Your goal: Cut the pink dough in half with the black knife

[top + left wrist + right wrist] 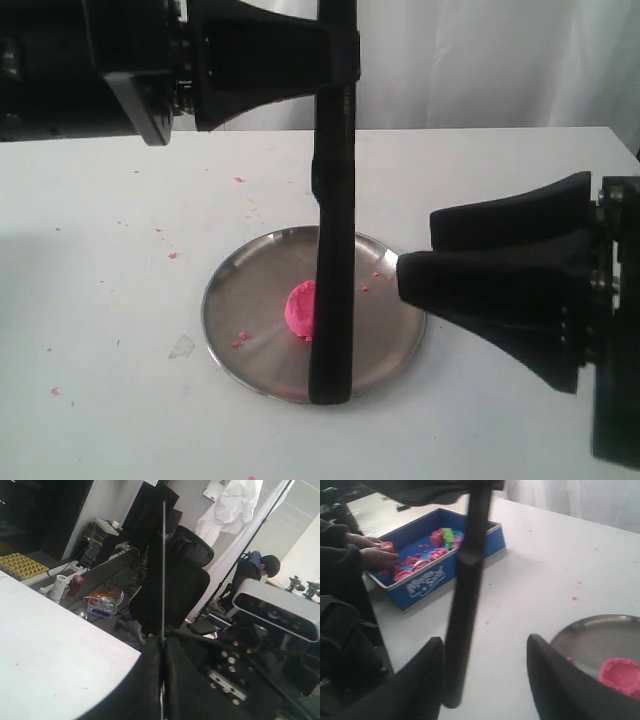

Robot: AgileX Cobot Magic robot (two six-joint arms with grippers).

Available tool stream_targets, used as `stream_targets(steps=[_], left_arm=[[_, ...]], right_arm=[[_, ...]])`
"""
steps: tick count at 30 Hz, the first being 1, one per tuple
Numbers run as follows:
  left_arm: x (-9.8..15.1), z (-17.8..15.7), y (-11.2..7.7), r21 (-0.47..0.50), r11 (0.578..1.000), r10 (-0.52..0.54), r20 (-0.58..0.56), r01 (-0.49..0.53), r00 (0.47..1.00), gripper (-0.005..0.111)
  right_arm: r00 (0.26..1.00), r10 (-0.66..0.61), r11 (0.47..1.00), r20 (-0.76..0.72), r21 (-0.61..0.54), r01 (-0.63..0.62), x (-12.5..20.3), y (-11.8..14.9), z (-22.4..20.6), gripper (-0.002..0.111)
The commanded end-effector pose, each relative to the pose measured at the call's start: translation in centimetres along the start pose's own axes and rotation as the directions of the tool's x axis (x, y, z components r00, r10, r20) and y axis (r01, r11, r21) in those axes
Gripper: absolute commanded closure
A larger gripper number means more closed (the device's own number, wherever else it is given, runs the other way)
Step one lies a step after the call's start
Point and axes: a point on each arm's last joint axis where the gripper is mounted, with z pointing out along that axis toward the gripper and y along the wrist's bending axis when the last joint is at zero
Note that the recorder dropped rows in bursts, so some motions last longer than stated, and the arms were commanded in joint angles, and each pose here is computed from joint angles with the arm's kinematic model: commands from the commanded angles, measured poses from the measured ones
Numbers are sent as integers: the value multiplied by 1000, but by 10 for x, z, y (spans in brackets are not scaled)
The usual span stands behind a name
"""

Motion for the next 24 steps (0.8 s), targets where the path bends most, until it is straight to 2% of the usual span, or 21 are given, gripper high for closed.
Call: stream_targets(steps=[1,4,8,13,19,24], left_arm=[[-4,-2,-3,7,1000,-9,18,9,1000,107],[-4,-1,-3,14,1000,-15,15,15,1000,107],[-4,-1,-4,26,999,-22,21,22,1000,107],[-6,-1,-5,41,999,-26,38,24,999,107],[-7,-1,-6,52,999,-7,49,5,999,107],[-7,-1,-6,51,999,-5,49,2,999,107]], right_arm=[[999,-26,993,24,-115,29,-2,13,-3,61],[1000,0,992,17,-126,3,-2,9,2,61],[999,15,978,29,-206,-9,-3,6,11,61],[999,54,978,1,-204,-53,1,-9,25,61],[994,105,962,5,-253,-101,2,-19,37,71],[994,113,956,8,-273,-106,3,-21,41,72]])
